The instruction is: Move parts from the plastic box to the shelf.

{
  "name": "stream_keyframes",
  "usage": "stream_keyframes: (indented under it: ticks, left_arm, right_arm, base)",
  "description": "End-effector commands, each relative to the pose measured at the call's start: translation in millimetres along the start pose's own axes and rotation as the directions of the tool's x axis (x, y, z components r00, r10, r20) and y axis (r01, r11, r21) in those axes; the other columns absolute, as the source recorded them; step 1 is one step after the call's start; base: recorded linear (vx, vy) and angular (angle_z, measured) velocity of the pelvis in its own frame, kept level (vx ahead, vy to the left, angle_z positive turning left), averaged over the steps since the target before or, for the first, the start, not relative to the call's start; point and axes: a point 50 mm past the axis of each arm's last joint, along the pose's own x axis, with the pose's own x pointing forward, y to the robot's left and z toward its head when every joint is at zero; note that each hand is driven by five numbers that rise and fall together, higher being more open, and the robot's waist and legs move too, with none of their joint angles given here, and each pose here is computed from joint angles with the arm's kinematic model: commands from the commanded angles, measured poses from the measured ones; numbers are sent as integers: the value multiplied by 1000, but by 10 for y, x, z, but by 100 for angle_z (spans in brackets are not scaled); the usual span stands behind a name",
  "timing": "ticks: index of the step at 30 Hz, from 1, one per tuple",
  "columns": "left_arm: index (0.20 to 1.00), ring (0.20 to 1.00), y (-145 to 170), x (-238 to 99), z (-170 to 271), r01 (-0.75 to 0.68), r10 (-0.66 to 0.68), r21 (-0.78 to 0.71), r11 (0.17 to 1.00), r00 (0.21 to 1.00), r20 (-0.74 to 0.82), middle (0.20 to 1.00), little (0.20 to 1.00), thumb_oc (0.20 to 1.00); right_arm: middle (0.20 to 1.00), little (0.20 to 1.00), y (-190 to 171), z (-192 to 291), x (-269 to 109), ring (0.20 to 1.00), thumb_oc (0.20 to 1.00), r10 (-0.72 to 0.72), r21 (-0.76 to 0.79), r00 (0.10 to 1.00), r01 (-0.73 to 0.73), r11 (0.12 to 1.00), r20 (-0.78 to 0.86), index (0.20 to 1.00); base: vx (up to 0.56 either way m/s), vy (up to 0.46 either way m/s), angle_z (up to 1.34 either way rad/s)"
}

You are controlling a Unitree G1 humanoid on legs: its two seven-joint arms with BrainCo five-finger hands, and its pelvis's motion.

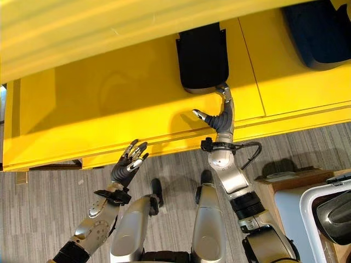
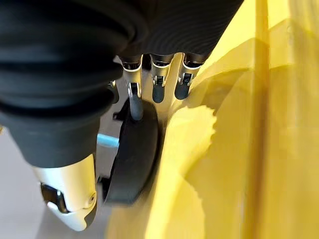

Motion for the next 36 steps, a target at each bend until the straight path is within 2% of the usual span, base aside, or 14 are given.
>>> stream_keyframes:
  ticks: [1, 3, 5, 10, 18, 22, 26, 28, 29, 31, 32, 34, 36]
  left_arm:
    - [1000, 1000, -108, -58, 227, 68, -66, -7, 998, 985, 157, 1000, 1000, 1000]
    - [1000, 1000, -83, -116, 284, 62, -59, -11, 998, 983, 175, 1000, 1000, 1000]
    - [1000, 1000, -29, -170, 348, 44, -45, 5, 999, 983, 181, 1000, 1000, 1000]
    - [1000, 1000, 29, -241, 422, 23, -27, 24, 999, 979, 203, 1000, 1000, 1000]
    - [1000, 1000, 36, -292, 442, 62, -76, 76, 995, 978, 193, 1000, 1000, 1000]
    - [1000, 1000, -23, -294, 311, 237, -246, 150, 960, 968, 43, 1000, 1000, 1000]
    - [1000, 1000, -30, -336, 91, 346, -323, 246, 905, 937, -130, 1000, 1000, 1000]
    - [1000, 1000, -68, -364, 29, 454, -411, 287, 844, 890, -197, 1000, 1000, 1000]
    - [1000, 1000, -61, -419, -39, 501, -446, 252, 828, 861, -246, 1000, 1000, 1000]
    - [1000, 1000, -32, -440, -94, 493, -426, 253, 832, 861, -277, 1000, 1000, 1000]
    - [1000, 1000, 42, -476, -170, 446, -365, 261, 856, 880, -306, 1000, 1000, 1000]
    - [1000, 1000, 88, -515, -209, 410, -337, 225, 884, 892, -302, 1000, 1000, 1000]
    - [1000, 1000, 286, -700, -263, 322, -245, 230, 918, 919, -308, 1000, 1000, 1000]
  right_arm:
    - [1000, 1000, 30, 214, -95, 1000, 1000, 55, 96, 992, -67, 993, 118, 1000]
    - [1000, 1000, -72, 128, -349, 1000, 1000, 140, 60, 986, -146, 987, 96, 1000]
    - [1000, 1000, -245, 3, -516, 1000, 1000, 158, 35, 987, -159, 987, 37, 1000]
    - [1000, 1000, -405, -58, -619, 1000, 1000, 129, 31, 991, -130, 991, 21, 1000]
    - [1000, 1000, -471, -1, -694, 1000, 1000, 146, 39, 984, -150, 988, 99, 1000]
    - [1000, 1000, -550, -144, -718, 1000, 1000, 118, 33, 993, -119, 992, 23, 1000]
    - [1000, 1000, -651, -324, -720, 1000, 1000, 86, 40, 993, -83, 996, -77, 1000]
    - [1000, 1000, -713, -404, -727, 1000, 1000, 67, 50, 990, -61, 997, -126, 1000]
    - [1000, 1000, -735, -459, -733, 1000, 1000, 102, 50, 982, -95, 994, -157, 1000]
    - [1000, 1000, -724, -473, -757, 1000, 1000, 131, 28, 980, -128, 991, -153, 1000]
    - [1000, 1000, -725, -494, -794, 1000, 1000, 151, 27, 974, -149, 989, -168, 1000]
    - [1000, 1000, -739, -530, -819, 1000, 1000, 144, 33, 971, -141, 990, -191, 1000]
    - [1000, 1000, -815, -781, -1009, 1000, 1000, 65, 87, 927, -35, 996, -368, 1000]
  base:
    - [-30, 97, -7]
    - [-50, 103, -6]
    - [-71, 32, -10]
    - [-58, -2, -4]
    - [-47, 45, -2]
    - [-88, 120, -5]
    - [-84, 195, -9]
    - [-85, 262, -15]
    - [-68, 219, -21]
    - [37, 240, -29]
    - [62, 247, -24]
    - [5, 100, -69]
    - [-23, 77, -126]
